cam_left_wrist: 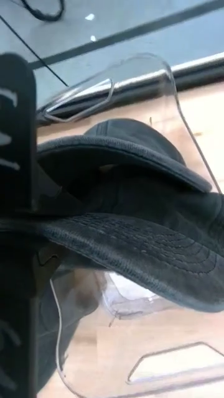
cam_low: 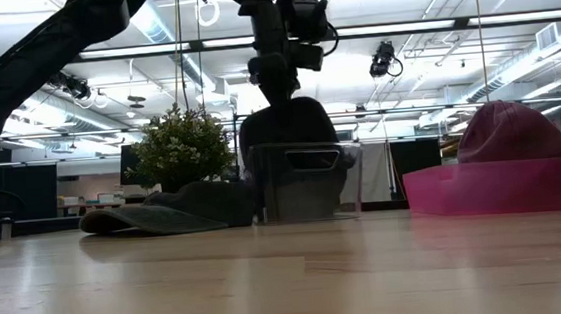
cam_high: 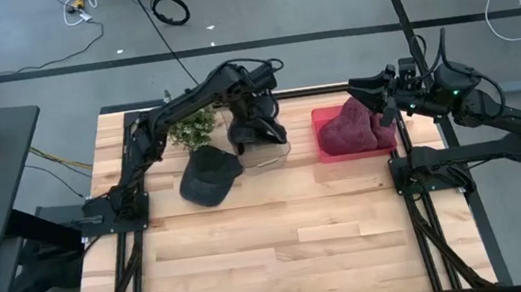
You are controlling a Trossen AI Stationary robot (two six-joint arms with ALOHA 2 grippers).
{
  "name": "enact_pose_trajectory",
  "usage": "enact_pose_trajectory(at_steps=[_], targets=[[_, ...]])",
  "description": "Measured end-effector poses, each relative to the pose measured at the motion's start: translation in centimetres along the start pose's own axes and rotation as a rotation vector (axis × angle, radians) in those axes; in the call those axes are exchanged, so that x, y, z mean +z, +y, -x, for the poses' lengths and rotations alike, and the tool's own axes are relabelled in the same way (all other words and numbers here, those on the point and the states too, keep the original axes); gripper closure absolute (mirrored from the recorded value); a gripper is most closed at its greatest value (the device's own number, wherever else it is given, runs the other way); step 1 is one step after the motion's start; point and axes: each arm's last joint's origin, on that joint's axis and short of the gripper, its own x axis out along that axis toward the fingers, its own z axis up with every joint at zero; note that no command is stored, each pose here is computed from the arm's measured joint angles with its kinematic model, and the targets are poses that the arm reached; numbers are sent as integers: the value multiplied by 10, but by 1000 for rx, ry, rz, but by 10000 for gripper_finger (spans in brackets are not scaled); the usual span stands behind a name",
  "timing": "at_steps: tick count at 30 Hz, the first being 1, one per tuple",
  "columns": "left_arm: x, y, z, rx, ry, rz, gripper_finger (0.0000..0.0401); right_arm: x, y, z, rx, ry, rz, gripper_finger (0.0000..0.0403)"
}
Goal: Pick & Place hat
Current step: Put the left black cap into the transparent bin
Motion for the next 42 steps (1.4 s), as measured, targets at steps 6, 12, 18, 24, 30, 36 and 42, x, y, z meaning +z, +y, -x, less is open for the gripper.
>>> enact_pose_trajectory(at_steps=[6, 12, 18, 24, 30, 36, 42], targets=[[0, -3, 2, 39, 36, 16, 390, 0, 0, 0, 0, 0, 0, 223], [-8, -4, 3, 72, 137, 0, 390, 0, 0, 0, -1, 1, 0, 223], [-8, -5, 3, 71, 141, 14, 390, -1, 0, 0, -5, 11, 2, 223], [-8, -4, 2, 62, 132, 95, 390, -3, -1, -4, -12, 26, 4, 223], [-10, -1, 1, 41, 113, 201, 390, -5, -1, -9, -19, 43, 6, 223], [-5, -2, -2, 76, 109, 233, 389, -6, -1, -10, -20, 46, 7, 223], [8, -7, -11, 239, 121, 268, 391, -6, -1, -10, -20, 45, 7, 223]])
